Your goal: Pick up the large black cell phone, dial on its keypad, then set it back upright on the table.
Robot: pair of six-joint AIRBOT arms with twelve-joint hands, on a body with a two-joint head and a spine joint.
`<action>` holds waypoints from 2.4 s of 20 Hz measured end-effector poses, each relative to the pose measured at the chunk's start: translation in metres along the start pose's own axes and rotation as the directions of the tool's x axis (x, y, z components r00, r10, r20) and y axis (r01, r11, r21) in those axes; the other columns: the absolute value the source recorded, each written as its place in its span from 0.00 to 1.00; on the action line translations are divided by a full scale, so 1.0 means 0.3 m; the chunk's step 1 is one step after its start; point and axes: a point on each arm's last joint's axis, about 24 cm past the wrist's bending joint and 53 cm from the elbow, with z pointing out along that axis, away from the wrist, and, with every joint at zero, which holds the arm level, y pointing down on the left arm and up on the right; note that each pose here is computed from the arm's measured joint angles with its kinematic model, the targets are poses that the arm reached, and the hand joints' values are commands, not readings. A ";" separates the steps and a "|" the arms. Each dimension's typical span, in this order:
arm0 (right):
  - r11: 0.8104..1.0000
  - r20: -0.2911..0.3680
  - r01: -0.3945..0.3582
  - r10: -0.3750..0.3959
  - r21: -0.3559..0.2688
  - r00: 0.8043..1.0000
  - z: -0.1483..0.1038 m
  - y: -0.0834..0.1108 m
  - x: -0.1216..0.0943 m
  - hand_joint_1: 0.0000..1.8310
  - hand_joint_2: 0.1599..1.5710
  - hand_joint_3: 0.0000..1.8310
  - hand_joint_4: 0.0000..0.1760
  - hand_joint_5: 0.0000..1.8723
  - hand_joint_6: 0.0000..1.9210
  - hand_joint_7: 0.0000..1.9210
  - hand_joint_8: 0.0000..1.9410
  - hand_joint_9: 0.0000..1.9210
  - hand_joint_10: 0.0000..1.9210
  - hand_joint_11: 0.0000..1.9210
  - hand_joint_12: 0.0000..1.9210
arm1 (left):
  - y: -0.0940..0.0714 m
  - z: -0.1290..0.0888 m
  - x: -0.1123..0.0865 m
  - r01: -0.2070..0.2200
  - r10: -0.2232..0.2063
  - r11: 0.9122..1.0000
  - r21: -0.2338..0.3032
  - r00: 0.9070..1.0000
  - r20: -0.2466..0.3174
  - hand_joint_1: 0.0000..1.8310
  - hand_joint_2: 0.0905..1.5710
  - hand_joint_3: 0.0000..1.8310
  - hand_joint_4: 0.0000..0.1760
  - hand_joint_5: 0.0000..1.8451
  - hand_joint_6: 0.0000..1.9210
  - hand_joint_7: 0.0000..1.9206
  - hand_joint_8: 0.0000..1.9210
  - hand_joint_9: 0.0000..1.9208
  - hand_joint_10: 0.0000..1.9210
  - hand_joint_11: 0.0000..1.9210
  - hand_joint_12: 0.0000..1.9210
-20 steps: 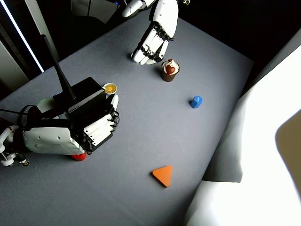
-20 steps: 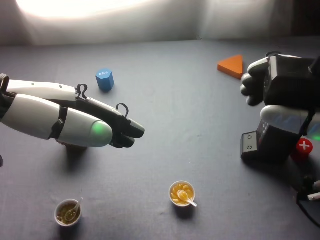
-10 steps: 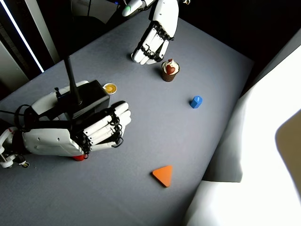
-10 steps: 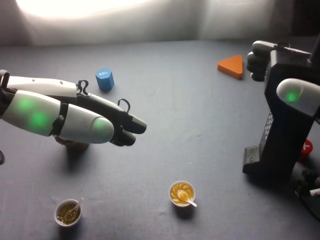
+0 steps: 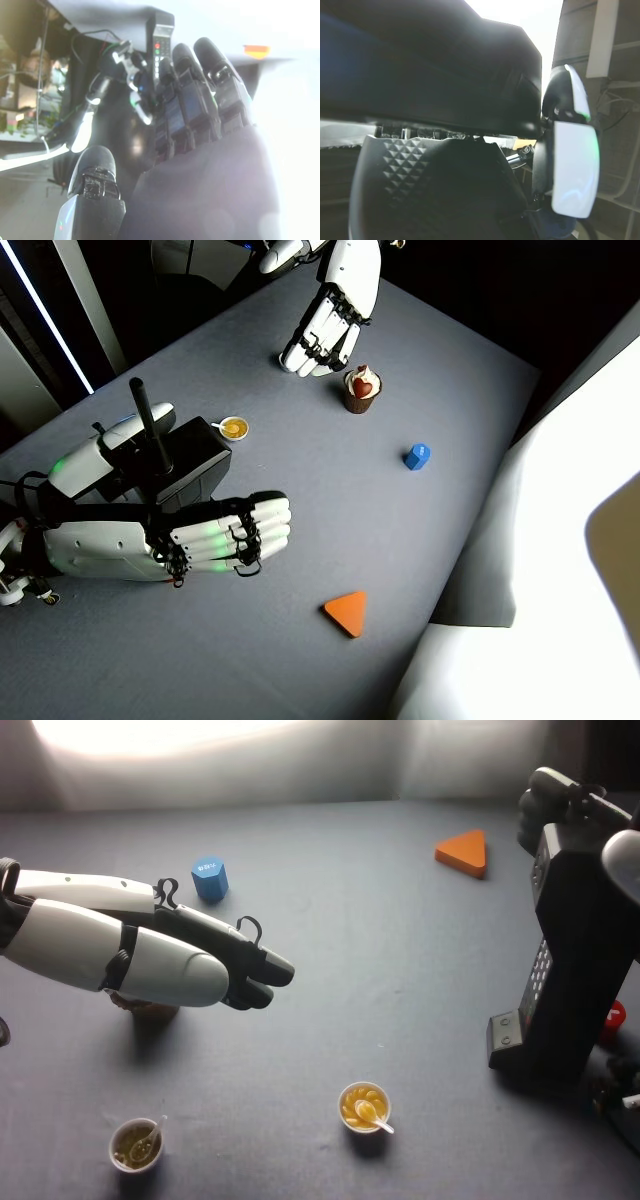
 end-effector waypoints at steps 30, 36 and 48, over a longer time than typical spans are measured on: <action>1.000 -0.027 -0.005 0.006 0.012 1.000 -0.004 -0.006 0.033 0.12 0.53 0.00 0.14 0.08 0.00 0.08 0.00 0.07 0.00 0.00 0.23 | 0.000 0.002 0.001 0.008 -0.008 1.000 0.000 1.000 0.001 0.00 0.78 0.00 0.00 0.17 0.00 0.25 0.00 0.25 0.00 0.04 0.53; 1.000 -0.032 -0.009 0.010 0.014 0.999 -0.007 -0.004 0.043 0.12 0.54 0.00 0.18 0.09 0.00 0.09 0.00 0.08 0.00 0.00 0.25 | 0.000 0.001 -0.002 0.011 -0.011 1.000 0.000 1.000 0.003 0.00 0.78 0.00 0.00 0.18 0.01 0.27 0.01 0.27 0.01 0.06 0.54; 1.000 -0.033 -0.006 0.006 0.009 0.999 -0.008 0.018 0.049 0.12 0.56 0.00 0.14 0.10 0.00 0.10 0.00 0.09 0.00 0.00 0.25 | 0.000 0.000 -0.002 0.019 -0.019 1.000 0.000 1.000 0.004 0.00 0.78 0.00 0.00 0.16 0.00 0.25 0.00 0.26 0.00 0.05 0.55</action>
